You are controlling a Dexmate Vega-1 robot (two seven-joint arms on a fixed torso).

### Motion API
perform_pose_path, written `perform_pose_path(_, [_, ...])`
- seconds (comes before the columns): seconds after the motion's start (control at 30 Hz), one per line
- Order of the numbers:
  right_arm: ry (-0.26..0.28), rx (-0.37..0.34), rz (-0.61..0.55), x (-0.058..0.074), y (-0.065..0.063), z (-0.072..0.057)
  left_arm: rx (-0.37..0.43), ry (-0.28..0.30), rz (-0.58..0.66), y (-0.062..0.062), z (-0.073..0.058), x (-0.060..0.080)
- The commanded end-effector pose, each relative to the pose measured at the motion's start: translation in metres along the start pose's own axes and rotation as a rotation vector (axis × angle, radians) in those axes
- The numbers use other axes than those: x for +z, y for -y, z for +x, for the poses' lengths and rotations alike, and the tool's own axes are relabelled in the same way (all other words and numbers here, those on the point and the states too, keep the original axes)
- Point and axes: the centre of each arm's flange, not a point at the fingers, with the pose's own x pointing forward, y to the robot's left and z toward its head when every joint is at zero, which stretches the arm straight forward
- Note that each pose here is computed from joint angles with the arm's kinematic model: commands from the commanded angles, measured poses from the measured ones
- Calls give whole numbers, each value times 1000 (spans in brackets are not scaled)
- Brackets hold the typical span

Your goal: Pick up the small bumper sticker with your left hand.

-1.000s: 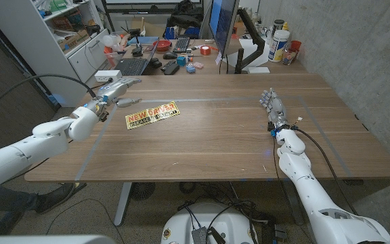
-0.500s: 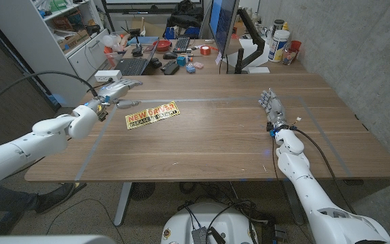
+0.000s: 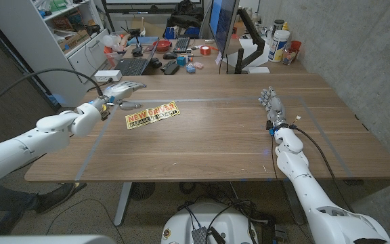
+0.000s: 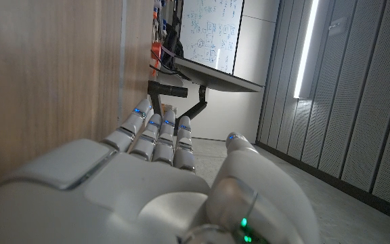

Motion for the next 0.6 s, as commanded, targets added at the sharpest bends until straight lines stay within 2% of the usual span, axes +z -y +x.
perform_pose_path(0.03, [13,-2,-1,5,-3,4,-34,36,71,3,10,7])
perform_pose_path(0.3, [14,-11,1,6,-2,3,-50,52,109,2,13,11])
perform_pose_path(0.6, [13,-15,6,6,-2,1,-93,68,138,10,15,16])
